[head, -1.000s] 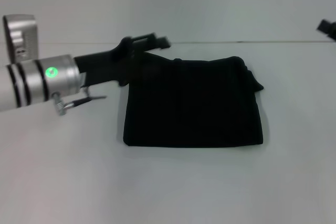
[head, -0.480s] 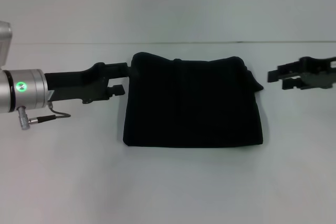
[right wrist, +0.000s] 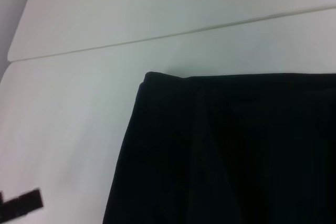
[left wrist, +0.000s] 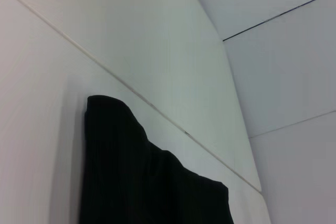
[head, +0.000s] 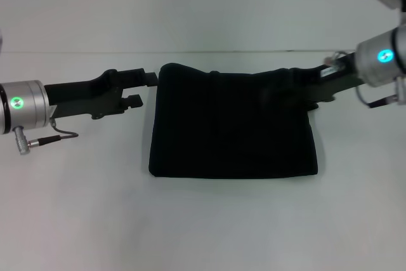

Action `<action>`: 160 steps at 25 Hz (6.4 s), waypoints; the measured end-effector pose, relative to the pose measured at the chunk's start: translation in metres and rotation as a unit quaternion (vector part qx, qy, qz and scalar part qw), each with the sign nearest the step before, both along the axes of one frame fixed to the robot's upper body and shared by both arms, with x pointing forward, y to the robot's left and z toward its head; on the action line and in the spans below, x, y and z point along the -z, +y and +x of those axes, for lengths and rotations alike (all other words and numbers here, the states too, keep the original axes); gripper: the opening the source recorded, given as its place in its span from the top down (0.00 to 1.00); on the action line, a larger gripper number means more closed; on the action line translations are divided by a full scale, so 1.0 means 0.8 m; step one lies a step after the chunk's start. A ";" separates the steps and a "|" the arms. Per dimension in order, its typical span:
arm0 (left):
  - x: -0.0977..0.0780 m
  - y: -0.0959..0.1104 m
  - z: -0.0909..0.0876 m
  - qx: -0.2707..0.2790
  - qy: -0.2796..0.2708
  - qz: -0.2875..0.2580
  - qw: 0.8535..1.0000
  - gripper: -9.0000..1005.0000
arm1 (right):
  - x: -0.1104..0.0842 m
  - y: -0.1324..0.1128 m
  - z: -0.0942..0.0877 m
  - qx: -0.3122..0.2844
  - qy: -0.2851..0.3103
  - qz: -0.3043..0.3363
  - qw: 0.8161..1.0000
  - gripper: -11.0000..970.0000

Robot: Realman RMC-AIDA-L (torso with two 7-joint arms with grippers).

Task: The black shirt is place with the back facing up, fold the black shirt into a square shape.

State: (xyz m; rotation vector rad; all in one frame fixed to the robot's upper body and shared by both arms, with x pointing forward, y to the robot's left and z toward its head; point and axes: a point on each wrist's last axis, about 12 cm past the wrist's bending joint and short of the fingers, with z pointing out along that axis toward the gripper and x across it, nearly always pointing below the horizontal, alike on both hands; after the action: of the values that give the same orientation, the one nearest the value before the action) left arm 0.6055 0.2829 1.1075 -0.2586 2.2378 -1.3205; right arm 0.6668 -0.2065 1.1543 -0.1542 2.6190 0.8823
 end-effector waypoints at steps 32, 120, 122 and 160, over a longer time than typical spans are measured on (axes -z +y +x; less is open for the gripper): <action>-0.004 -0.012 0.007 -0.011 -0.022 -0.016 1.000 0.27 | 0.070 0.049 -0.017 0.084 0.011 0.053 0.995 0.40; -0.007 -0.028 0.018 -0.024 -0.031 -0.020 0.999 0.27 | 0.062 -0.008 -0.012 0.143 0.024 0.068 0.987 0.59; -0.007 -0.027 0.018 -0.026 -0.030 -0.020 0.999 0.27 | 0.062 -0.011 -0.014 0.142 0.031 0.077 0.986 0.59; -0.006 -0.027 0.022 -0.040 -0.033 -0.018 0.999 0.27 | 0.073 -0.004 -0.015 0.169 0.022 0.087 0.982 0.60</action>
State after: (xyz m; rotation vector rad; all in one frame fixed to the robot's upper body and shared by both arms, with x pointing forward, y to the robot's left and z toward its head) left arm 0.6231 0.2614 1.1126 -0.3089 2.1292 -1.3093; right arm 0.6550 -0.2095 1.0960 0.3489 2.4875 0.9901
